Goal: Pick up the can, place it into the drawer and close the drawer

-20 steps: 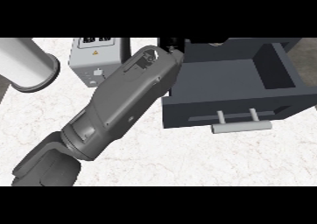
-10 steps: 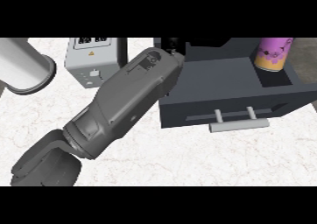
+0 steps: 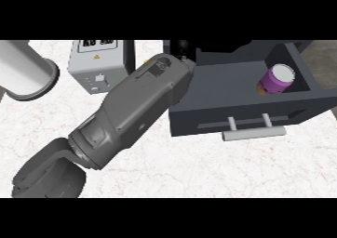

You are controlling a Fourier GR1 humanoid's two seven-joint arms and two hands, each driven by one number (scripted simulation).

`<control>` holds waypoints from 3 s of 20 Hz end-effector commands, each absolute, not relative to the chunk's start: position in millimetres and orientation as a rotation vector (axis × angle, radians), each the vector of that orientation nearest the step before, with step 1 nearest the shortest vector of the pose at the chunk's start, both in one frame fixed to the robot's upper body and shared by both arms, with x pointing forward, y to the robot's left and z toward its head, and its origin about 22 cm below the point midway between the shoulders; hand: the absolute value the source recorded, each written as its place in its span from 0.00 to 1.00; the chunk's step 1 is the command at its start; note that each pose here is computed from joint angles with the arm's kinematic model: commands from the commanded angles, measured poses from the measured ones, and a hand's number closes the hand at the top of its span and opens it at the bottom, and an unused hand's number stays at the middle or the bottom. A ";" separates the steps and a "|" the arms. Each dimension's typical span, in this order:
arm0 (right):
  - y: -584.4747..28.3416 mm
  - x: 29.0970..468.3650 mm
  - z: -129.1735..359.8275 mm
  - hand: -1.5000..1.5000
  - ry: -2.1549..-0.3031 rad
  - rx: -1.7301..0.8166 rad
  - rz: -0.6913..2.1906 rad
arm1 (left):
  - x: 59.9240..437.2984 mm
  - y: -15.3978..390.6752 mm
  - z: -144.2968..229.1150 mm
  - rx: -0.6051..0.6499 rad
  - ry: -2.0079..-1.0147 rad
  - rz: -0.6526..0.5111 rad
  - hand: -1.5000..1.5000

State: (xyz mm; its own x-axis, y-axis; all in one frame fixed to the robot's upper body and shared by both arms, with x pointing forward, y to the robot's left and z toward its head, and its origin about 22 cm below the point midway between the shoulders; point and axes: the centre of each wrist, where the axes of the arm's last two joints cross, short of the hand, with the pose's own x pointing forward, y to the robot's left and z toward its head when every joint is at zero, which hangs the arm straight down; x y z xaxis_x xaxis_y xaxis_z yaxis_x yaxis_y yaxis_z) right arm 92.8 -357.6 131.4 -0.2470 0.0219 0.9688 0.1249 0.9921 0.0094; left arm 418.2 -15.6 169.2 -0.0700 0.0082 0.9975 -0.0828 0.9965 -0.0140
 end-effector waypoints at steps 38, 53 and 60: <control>-218.1 285.3 163.7 0.00 -1.915 -0.801 0.925 | 425.7 8.1 188.1 -0.017 -1.707 0.149 0.00; -177.9 374.2 58.2 0.00 -1.672 -1.018 1.161 | 425.3 55.6 196.2 0.035 -1.694 0.176 0.00; -204.2 407.4 46.8 0.00 -1.620 -1.142 1.160 | 417.2 77.1 207.3 0.035 -1.707 0.185 0.00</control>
